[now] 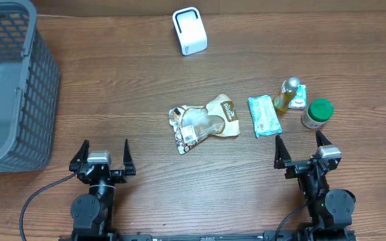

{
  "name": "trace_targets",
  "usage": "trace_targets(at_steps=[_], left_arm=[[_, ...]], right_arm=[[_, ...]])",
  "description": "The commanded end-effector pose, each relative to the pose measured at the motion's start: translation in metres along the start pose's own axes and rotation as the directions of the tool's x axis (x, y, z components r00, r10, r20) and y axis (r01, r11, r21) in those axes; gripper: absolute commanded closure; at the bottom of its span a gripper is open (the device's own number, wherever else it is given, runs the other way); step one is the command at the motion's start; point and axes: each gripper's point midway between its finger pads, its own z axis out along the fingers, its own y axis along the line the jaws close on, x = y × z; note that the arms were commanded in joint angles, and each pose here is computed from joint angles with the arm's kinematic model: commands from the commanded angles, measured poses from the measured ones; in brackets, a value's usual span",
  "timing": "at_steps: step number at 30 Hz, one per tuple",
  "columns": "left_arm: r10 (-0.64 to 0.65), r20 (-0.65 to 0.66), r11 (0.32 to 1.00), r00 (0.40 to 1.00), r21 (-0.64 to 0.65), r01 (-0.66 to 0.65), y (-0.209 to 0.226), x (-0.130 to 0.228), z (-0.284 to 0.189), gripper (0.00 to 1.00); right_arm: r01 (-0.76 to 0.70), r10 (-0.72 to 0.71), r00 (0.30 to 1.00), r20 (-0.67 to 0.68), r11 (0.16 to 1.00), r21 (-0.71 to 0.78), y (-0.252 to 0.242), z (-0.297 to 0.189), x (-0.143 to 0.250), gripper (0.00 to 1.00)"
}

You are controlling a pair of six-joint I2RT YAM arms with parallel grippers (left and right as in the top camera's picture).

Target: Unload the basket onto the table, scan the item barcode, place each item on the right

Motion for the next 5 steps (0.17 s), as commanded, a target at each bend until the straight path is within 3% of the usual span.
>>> trace_targets(at_steps=[1,5], left_arm=[[0.015,0.005,1.0,1.0,0.015,-0.015,-0.003,-0.0004,-0.0003,0.01],[0.015,0.005,1.0,1.0,0.014,-0.015,-0.003,-0.0004,-0.0003,0.01]], right_arm=[[-0.007,0.007,1.0,0.001,1.0,0.015,-0.0032,0.0001,0.0026,0.0],[-0.007,0.007,1.0,0.001,1.0,0.015,-0.0032,0.0001,0.0026,0.0]])
